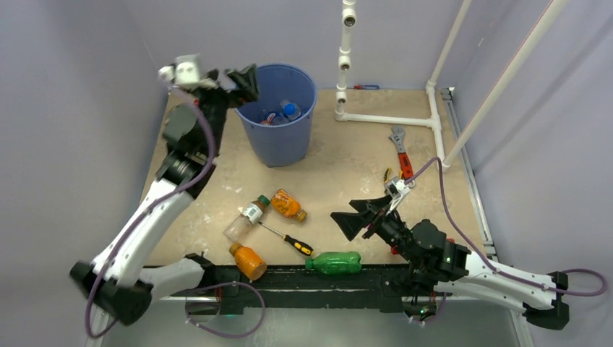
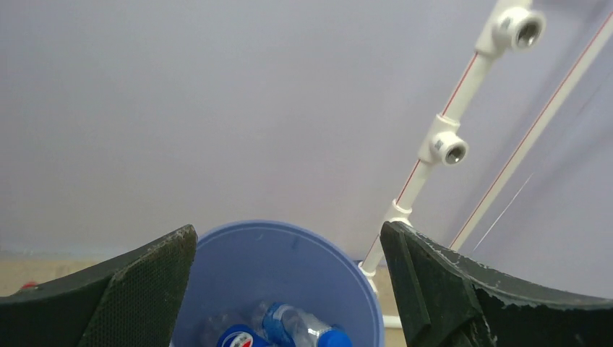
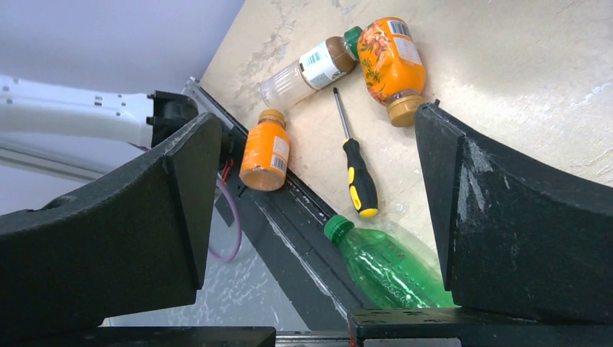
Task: Put the plastic bottles in the bin
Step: Place the plastic bottle in the trash bin.
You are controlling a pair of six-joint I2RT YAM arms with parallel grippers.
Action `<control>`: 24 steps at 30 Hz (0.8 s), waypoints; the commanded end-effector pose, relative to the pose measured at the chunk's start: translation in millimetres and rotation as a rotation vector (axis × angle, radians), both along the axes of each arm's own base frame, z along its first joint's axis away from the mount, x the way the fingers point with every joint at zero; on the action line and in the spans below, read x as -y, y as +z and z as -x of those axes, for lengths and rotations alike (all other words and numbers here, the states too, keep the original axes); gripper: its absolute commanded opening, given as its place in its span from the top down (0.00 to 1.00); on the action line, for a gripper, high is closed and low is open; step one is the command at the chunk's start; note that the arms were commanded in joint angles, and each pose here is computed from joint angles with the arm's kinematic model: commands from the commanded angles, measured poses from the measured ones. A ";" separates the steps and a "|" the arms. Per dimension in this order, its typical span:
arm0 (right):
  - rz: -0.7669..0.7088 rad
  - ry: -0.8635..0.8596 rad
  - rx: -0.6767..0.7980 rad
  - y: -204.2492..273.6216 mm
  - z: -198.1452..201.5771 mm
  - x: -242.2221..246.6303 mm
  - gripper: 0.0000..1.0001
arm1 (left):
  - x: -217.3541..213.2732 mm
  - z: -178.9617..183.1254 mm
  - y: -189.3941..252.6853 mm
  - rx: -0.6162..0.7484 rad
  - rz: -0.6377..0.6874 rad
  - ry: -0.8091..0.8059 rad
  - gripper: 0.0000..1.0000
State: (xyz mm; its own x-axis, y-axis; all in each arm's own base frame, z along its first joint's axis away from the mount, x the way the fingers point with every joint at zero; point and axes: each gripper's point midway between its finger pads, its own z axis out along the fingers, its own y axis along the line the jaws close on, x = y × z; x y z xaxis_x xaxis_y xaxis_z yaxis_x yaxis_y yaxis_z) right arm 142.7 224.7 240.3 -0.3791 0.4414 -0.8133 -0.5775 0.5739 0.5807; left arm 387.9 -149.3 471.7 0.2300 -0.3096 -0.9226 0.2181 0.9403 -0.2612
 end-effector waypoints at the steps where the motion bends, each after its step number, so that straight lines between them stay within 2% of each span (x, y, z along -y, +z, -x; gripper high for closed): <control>1: 0.013 -0.034 0.030 16.5 -4.1 8.2 0.02 | -52.7 53.6 -24.8 -0.093 0.221 0.118 0.01; 5: 0.063 -0.037 0.020 10.0 -6.1 5.2 0.02 | -87.2 91.1 -86.6 -0.257 0.249 0.227 0.01; 8: 0.120 -0.037 0.005 0.7 -8.6 -0.4 0.03 | -109.2 114.3 -125.2 -0.332 0.232 0.301 0.01; 11: 0.214 -0.018 -0.023 -17.8 -11.6 -15.6 0.03 | -114.3 130.3 -155.3 -0.376 0.189 0.291 0.01; 16: 0.379 0.021 -0.075 -53.8 -17.3 -46.4 0.06 | -113.2 133.0 -213.2 -0.498 0.119 0.305 0.01; 24: 0.499 0.121 -0.143 -93.8 -8.8 -71.3 0.08 | -90.4 124.2 -236.3 -0.624 0.075 0.233 0.01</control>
